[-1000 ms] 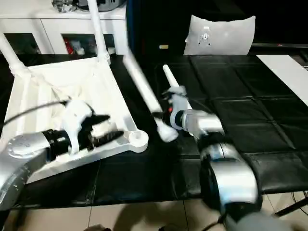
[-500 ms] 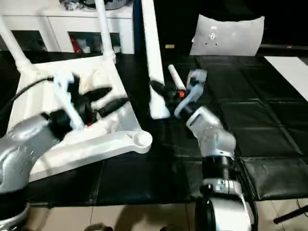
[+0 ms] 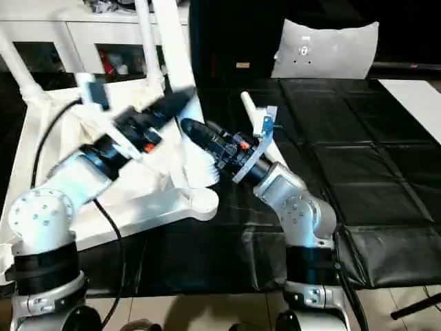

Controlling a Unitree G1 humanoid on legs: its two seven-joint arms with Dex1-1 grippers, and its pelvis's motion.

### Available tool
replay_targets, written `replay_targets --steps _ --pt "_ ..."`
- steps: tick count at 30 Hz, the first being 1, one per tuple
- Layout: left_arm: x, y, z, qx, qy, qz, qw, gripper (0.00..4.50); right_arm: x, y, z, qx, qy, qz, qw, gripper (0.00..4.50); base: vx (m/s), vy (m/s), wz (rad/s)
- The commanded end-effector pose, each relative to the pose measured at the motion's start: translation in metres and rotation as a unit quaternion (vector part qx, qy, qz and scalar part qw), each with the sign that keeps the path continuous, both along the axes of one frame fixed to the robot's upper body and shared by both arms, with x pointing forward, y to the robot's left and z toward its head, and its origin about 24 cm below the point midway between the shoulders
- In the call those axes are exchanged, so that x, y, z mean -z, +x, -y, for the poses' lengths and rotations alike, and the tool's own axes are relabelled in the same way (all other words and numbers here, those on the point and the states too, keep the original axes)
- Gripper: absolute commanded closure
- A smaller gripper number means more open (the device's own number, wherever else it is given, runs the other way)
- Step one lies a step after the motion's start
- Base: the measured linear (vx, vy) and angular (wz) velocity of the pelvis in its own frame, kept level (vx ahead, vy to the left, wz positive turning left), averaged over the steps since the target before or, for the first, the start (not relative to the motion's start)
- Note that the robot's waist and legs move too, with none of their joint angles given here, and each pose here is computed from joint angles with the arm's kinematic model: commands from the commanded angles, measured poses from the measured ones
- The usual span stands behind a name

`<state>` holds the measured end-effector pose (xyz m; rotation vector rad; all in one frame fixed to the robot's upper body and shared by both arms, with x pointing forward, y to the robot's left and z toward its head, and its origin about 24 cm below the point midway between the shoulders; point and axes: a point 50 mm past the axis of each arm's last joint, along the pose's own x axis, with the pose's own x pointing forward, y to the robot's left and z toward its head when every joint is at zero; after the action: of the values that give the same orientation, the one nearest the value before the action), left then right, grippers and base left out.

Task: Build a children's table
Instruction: Pick table leg

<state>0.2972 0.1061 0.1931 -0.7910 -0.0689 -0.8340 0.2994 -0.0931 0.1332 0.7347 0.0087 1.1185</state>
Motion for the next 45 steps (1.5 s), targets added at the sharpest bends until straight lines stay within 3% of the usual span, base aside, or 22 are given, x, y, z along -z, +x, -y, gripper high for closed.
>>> replay_targets --steps 1,4,5,7,11,14,19,22,28,43,45 --pt "-0.001 0.002 0.001 -0.003 0.013 -0.008 1.0 0.0 -0.007 -0.005 -0.003 -0.014 -0.002 0.015 1.0 2.64 0.0 0.0 0.0" --pt "0.001 0.003 0.0 -0.005 0.027 -0.009 1.0 0.0 -0.008 -0.006 -0.004 -0.014 -0.013 0.021 1.0 2.64 0.0 0.0 0.0" --pt "0.001 0.001 0.0 0.001 0.022 -0.006 1.0 0.5 -0.008 -0.006 -0.004 -0.012 -0.02 0.025 0.999 2.64 0.0 0.0 0.0" --pt "0.0 0.002 -0.004 -0.024 0.033 -0.002 0.999 0.5 -0.006 -0.003 -0.006 0.025 -0.095 0.058 0.994 2.64 0.0 0.0 0.0" --pt "0.003 0.005 -0.009 -0.063 0.08 -0.001 0.995 0.62 -0.003 -0.001 -0.009 0.056 -0.137 0.078 0.986 2.64 0.0 0.0 0.0" --pt "0.007 0.008 -0.008 -0.121 0.141 -0.002 0.983 0.62 -0.003 0.001 -0.017 0.095 -0.19 0.131 0.968 2.64 0.0 0.0 0.0" --pt "0.009 0.011 0.0 -0.173 0.154 -0.02 0.973 0.62 -0.004 0.002 -0.024 0.132 -0.208 0.165 0.955 2.64 0.0 0.0 0.0" --pt "0.011 0.012 0.0 -0.215 0.184 -0.008 0.959 0.62 -0.002 0.001 -0.029 0.137 -0.218 0.182 0.949 2.64 0.0 0.0 0.0" --pt "0.007 0.011 -0.002 -0.239 0.209 0.023 0.948 0.62 0.0 0.003 -0.029 0.151 -0.222 0.188 0.945 2.64 0.0 0.0 0.0" --pt "0.014 0.013 -0.001 -0.239 0.244 0.035 0.939 0.64 0.001 0.006 -0.032 0.157 -0.223 0.206 0.94 2.64 0.0 0.0 0.0" --pt "0.016 0.012 0.0 -0.232 0.247 0.033 0.94 0.88 0.002 0.005 -0.032 0.155 -0.225 0.209 0.939 2.64 0.0 0.0 0.0"
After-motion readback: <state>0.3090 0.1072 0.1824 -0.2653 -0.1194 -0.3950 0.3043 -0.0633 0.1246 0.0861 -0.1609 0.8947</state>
